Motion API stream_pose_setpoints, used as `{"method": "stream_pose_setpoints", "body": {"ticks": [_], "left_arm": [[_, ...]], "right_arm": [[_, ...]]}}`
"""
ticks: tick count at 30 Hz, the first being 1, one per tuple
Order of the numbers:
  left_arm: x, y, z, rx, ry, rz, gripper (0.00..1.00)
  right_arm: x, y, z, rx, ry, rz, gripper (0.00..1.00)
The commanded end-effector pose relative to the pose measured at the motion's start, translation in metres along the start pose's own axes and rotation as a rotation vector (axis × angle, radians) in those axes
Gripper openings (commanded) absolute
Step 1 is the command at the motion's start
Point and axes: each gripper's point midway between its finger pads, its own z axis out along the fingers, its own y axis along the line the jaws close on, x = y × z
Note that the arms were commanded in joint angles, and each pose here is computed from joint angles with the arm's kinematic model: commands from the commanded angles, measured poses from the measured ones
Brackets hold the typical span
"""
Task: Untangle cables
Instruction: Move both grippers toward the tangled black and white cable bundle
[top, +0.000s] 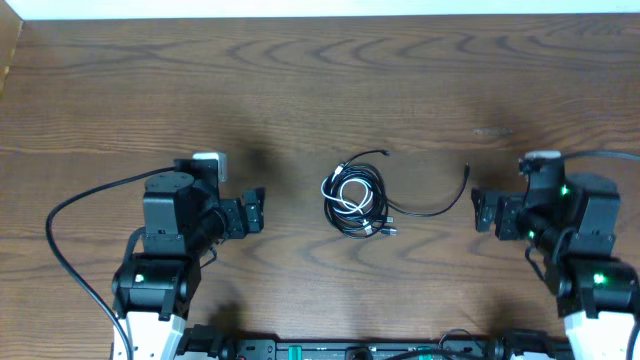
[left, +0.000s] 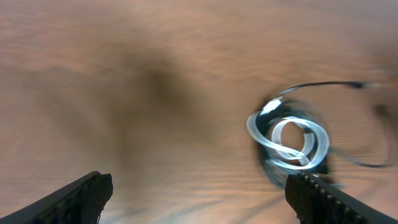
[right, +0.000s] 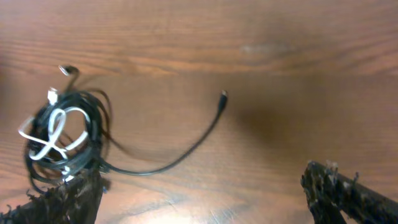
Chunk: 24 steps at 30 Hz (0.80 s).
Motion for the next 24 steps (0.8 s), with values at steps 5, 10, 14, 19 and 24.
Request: {"method": "stream_pose_setpoints", "body": {"ticks": [5, 10, 14, 19, 24], "left_arm": [[-0.043, -0.051, -0.016, 0.277, -0.136, -0.036, 0.95], [-0.046, -0.036, 0.003, 0.139, -0.078, -0.100, 0.95], [-0.038, -0.046, 0.032, 0.075, 0.056, -0.070, 0.95], [0.002, -0.071, 0.084, 0.080, 0.270, -0.001, 0.95], [0.030, -0.081, 0.138, 0.105, 0.371, -0.019, 0.95]], "right_arm": [[-0.034, 0.021, -0.011, -0.114, -0.042, 0.013, 0.99], [-0.041, 0.021, -0.012, -0.114, -0.070, 0.010, 0.99], [-0.041, 0.020, -0.011, -0.114, -0.070, 0.009, 0.99], [-0.041, 0.019, -0.011, -0.106, -0.070, 0.010, 0.99], [-0.043, 0.019, -0.011, -0.106, -0.074, 0.008, 0.99]]}}
